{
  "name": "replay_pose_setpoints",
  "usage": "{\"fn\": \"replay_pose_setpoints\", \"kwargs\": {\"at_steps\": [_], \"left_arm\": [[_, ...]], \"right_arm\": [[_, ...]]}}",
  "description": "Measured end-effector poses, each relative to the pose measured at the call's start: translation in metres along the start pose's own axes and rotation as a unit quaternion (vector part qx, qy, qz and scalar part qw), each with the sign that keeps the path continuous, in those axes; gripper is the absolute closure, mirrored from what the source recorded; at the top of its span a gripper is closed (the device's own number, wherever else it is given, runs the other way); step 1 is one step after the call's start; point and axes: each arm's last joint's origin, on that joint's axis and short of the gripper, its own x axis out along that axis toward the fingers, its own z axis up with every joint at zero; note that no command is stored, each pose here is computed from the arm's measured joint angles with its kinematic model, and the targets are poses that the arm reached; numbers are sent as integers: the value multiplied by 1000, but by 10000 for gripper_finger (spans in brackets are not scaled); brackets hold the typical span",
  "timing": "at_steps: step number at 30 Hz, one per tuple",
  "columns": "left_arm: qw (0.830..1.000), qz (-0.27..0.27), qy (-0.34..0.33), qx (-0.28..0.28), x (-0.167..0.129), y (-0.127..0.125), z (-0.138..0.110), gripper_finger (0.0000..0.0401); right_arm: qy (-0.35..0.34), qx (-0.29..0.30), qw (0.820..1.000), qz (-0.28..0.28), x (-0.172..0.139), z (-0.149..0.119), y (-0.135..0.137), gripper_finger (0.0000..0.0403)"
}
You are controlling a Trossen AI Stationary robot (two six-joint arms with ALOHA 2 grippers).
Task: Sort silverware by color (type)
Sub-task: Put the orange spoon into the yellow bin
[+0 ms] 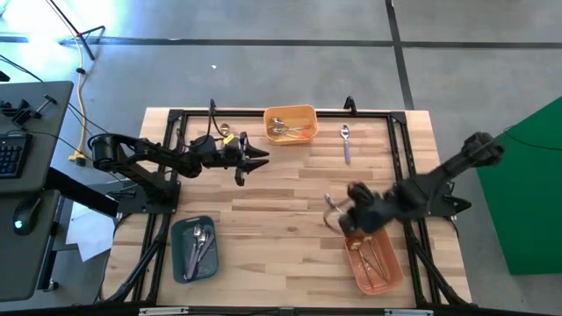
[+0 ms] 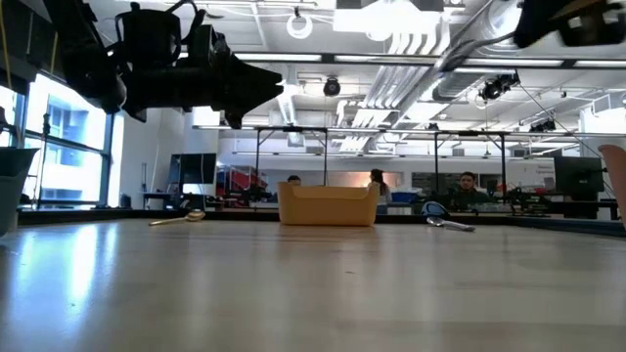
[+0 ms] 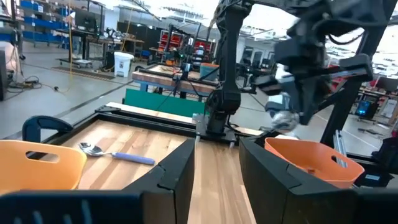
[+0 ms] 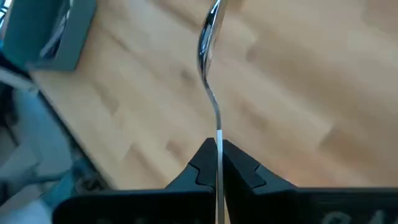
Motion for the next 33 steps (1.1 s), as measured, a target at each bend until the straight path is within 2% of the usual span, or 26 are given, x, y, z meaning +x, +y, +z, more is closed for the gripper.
{"fn": "replay_pose_setpoints", "kwargs": {"at_steps": [9,17,24,33], "left_arm": [[1000,6,12,2,0,1,-3,286],[999,36,13,2,0,3,-4,286],[999,45,11,9,0,3,-3,286],[999,47,11,-9,0,3,-3,286]], "right_arm": [[95,135,986,-28,-16,-77,1,403],[139,179,970,-93,-7,-123,-1,403],[140,169,965,-141,14,-137,0,403],[160,150,970,-101,2,-131,3,403]]}}
